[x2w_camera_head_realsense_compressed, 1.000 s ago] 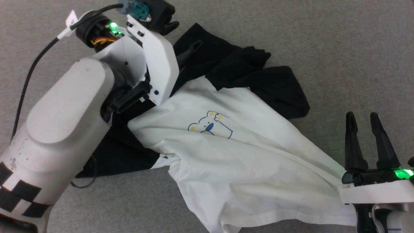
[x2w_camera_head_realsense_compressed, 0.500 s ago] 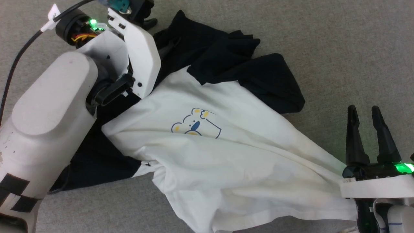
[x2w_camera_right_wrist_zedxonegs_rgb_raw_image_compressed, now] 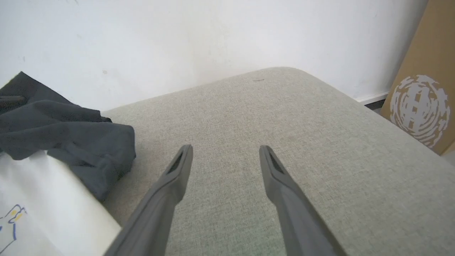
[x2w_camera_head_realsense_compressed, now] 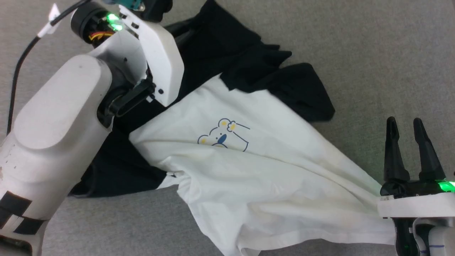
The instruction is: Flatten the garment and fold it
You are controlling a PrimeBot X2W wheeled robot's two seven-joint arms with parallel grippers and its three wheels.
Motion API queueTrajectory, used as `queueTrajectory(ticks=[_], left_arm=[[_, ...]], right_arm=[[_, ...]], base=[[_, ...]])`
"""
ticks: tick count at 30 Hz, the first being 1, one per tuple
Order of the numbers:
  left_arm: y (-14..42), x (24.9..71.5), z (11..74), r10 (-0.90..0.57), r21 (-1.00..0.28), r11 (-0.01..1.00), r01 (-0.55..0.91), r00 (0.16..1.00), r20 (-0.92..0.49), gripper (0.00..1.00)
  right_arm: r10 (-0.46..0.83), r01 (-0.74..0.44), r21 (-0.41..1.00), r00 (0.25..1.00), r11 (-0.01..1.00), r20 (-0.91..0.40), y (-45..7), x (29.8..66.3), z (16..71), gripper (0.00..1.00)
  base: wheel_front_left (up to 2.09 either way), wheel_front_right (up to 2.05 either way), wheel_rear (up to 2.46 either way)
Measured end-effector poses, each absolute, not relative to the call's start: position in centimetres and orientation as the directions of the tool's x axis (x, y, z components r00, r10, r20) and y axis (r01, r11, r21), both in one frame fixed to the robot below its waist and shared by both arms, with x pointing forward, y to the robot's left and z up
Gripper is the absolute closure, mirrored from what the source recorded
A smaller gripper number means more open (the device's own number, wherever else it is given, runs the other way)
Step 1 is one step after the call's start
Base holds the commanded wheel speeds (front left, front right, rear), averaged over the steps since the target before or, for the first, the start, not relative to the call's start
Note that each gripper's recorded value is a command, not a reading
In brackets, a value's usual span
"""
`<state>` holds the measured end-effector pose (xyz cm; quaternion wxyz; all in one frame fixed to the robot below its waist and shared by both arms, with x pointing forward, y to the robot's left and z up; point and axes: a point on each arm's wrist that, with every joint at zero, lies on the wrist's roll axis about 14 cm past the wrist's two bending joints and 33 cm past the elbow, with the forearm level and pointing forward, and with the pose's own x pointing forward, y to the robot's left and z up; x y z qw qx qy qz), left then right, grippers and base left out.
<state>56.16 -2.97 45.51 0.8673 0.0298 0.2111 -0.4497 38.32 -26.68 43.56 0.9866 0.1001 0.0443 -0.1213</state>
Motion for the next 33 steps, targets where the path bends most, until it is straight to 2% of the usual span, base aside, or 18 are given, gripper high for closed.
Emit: queueTrajectory(ticks=[10, 17, 18, 19, 20, 24, 33], left_arm=[[-0.3, 54.1, 55.0, -0.781, -0.095, 0.619, 0.78, 0.598, -0.177, 1.0], [5.2, 51.1, 59.7, -0.699, -0.128, 0.714, 0.688, 0.712, -0.073, 1.0], [6.1, 50.5, 59.5, -0.684, -0.138, 0.728, 0.672, 0.724, -0.083, 0.74], [6.8, 49.9, 58.9, -0.671, -0.146, 0.741, 0.656, 0.735, -0.102, 0.21], [7.6, 49.2, 58.4, -0.655, -0.151, 0.755, 0.638, 0.747, -0.118, 0.0], [10.3, 47.1, 56.3, -0.584, -0.163, 0.811, 0.562, 0.794, -0.166, 0.0], [14.1, 45.4, 56.3, -0.47, -0.128, 0.881, 0.455, 0.872, -0.138, 0.0]], right_arm=[[-0.201, 0.21, 0.2, 0.977, 0.957, -0.068, -25.8, 37.4, 45.5, 0.0], [-0.141, 0.15, 0.224, 0.988, 0.963, -0.054, -24.0, 37.0, 46.6, 0.0], [-0.13, 0.138, 0.228, 0.99, 0.964, -0.05, -23.6, 37.1, 46.8, 0.0], [-0.119, 0.127, 0.231, 0.992, 0.965, -0.047, -23.3, 37.1, 47.0, 0.0], [-0.109, 0.116, 0.233, 0.993, 0.965, -0.042, -23.0, 37.1, 47.2, 0.0], [-0.059, 0.063, 0.238, 0.998, 0.969, -0.023, -21.5, 37.6, 48.1, 0.0], [0.007, -0.013, 0.243, 1.0, 0.97, 0.026, -19.6, 38.0, 50.1, 0.0]], base=[[0.0, 0.0, 0.0], [0.0, 0.0, 0.0], [0.0, 0.0, 0.0], [0.0, 0.0, 0.0], [0.0, 0.0, 0.0], [0.0, 0.0, 0.0], [0.0, 0.0, 0.0]])
